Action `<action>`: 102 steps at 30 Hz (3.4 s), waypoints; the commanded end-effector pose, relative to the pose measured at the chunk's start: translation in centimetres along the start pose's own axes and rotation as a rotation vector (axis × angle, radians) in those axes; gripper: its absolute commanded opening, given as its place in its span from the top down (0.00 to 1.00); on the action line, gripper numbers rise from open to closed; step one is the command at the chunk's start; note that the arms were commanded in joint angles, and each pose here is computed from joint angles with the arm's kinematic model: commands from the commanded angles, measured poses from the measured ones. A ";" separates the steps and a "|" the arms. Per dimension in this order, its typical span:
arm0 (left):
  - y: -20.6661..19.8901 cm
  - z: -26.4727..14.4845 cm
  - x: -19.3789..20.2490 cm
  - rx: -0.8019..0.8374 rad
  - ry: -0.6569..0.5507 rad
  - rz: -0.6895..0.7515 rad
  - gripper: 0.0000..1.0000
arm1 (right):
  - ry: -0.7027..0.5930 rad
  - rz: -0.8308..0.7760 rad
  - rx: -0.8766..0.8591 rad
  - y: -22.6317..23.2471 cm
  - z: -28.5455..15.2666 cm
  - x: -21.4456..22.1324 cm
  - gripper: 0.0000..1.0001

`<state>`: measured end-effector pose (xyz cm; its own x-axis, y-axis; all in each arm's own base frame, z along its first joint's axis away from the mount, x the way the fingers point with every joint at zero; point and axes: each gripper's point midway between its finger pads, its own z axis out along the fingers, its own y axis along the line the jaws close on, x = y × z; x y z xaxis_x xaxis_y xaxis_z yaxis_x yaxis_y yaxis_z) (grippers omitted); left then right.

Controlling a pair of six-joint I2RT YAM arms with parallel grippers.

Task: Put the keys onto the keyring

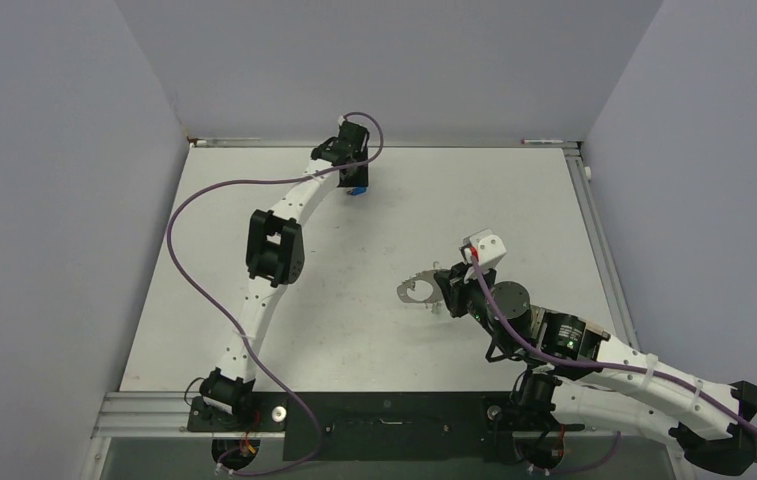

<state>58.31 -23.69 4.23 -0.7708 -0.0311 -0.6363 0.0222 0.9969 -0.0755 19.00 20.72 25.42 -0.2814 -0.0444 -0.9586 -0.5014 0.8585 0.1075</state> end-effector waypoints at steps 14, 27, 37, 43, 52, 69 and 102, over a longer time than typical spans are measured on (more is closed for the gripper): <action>1.0 1.6 0.2 -0.023 -0.028 0.025 0.74 | -0.033 0.031 -0.011 0.5 0.5 -0.7 0.95; 1.3 -0.1 -0.5 -0.042 -0.037 0.037 1.00 | -0.031 0.025 -0.026 0.9 0.7 -0.9 0.95; 3.3 -5.2 3.9 -0.053 0.020 -0.039 1.00 | -0.028 0.028 -0.046 1.4 0.8 -0.8 0.95; 3.0 -10.6 9.3 -0.071 -0.005 0.016 1.00 | -0.015 0.026 -0.055 1.8 0.9 -0.7 0.95; 1.5 -15.5 18.9 -0.112 0.046 0.218 1.00 | -0.001 0.041 -0.081 2.6 1.0 -0.8 0.95; 3.8 -20.3 22.2 -0.029 0.013 0.136 0.56 | -0.002 0.054 -0.082 2.7 0.6 -1.0 0.95; 4.0 -19.8 23.2 -0.104 -0.111 -0.580 0.69 | -0.002 0.066 -0.108 3.0 0.5 -0.4 0.95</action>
<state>27.43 -19.82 3.91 -0.6532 -0.4827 -0.5834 -0.3773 0.8755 -0.3019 18.03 22.94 23.43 -0.3464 -0.0691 -0.9355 -0.5539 0.8199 0.1445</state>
